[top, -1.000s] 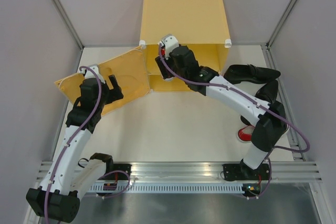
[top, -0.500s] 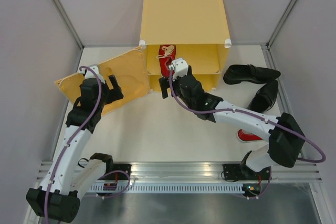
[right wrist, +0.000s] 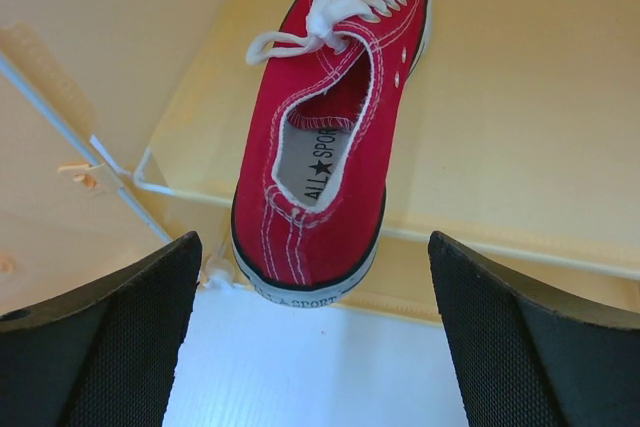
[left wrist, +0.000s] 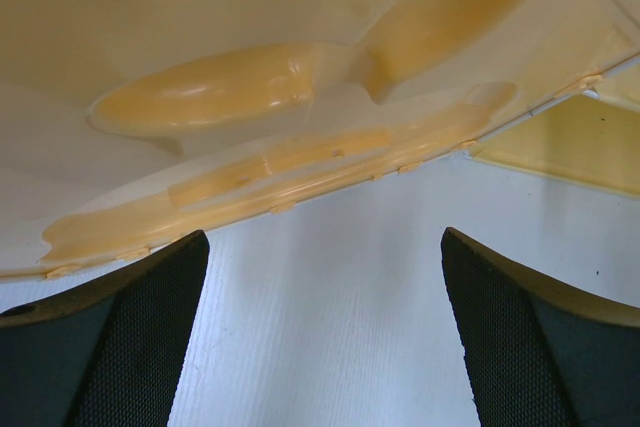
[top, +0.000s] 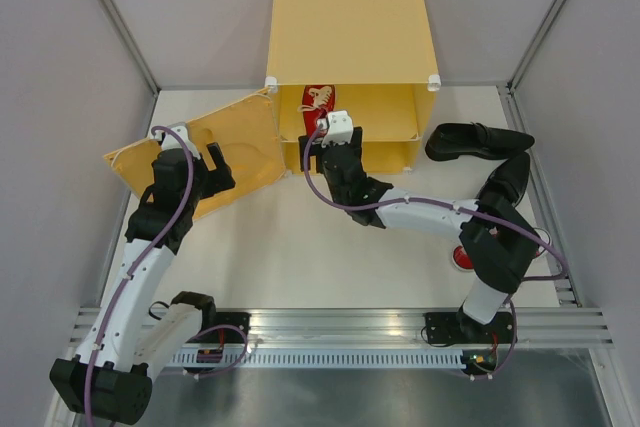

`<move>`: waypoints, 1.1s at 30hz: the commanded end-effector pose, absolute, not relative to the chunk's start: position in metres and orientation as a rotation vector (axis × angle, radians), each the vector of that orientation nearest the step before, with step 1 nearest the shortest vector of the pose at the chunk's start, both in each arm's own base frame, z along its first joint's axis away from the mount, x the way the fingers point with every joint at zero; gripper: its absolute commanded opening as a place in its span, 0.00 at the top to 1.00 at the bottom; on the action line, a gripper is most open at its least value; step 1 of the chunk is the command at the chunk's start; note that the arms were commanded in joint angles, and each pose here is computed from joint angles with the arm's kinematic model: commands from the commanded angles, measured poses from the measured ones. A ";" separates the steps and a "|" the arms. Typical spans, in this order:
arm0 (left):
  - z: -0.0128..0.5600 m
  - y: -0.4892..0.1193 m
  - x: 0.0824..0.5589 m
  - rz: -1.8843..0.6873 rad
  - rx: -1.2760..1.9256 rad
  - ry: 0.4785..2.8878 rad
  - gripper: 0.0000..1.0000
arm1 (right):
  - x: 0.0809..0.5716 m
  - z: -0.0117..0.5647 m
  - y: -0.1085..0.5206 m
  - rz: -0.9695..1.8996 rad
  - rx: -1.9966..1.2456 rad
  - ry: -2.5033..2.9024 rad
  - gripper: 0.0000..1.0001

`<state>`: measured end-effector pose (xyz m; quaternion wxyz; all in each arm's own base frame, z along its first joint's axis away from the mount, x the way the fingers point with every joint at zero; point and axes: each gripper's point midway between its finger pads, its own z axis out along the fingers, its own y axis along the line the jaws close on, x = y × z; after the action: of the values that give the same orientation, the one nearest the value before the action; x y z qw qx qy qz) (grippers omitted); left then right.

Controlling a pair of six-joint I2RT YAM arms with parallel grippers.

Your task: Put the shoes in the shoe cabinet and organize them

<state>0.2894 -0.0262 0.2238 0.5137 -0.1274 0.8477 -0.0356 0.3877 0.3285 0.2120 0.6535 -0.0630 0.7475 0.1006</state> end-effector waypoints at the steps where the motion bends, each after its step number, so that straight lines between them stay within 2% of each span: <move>1: 0.228 -0.026 0.291 -0.076 -0.279 2.025 0.00 | 0.403 0.236 0.336 0.251 -0.023 1.624 0.02; 10: 0.228 -0.026 0.291 -0.077 -0.276 2.029 0.00 | 0.424 0.216 0.341 0.196 -0.004 1.633 0.03; 14: 0.228 -0.027 0.292 -0.080 -0.276 2.027 0.00 | 0.430 0.214 0.340 0.190 -0.005 1.634 0.14; 16: 0.227 -0.027 0.292 -0.080 -0.278 2.030 0.00 | 0.432 0.215 0.338 0.186 -0.005 1.630 0.27; 17: 0.227 -0.027 0.291 -0.080 -0.275 2.031 0.00 | 0.432 0.215 0.338 0.187 -0.004 1.629 0.40; 19: 0.227 -0.027 0.291 -0.081 -0.277 2.031 0.00 | 0.431 0.219 0.337 0.188 -0.006 1.624 0.51; 20: 0.227 -0.027 0.291 -0.082 -0.275 2.031 0.00 | 0.431 0.220 0.336 0.189 -0.008 1.623 0.65; 22: 0.227 -0.027 0.292 -0.082 -0.274 2.031 0.00 | 0.430 0.225 0.335 0.190 -0.008 1.616 0.79; 23: 0.227 -0.028 0.291 -0.083 -0.273 2.031 0.00 | 0.430 0.228 0.335 0.192 -0.007 1.611 0.91; 24: 0.227 -0.027 0.291 -0.083 -0.276 2.031 0.00 | 0.430 0.232 0.332 0.186 0.001 1.603 0.95; 25: 0.226 -0.028 0.292 -0.084 -0.275 2.034 0.00 | 0.431 0.235 0.330 0.175 0.000 1.596 0.99; 33: 0.225 -0.028 0.292 -0.084 -0.274 2.038 0.00 | 0.444 0.254 0.327 0.163 0.059 1.524 0.99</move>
<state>0.2896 -0.0263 0.2226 0.5116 -0.1271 0.8490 -0.0352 0.4260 0.3336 0.2002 0.6727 -0.0360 0.7368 0.0565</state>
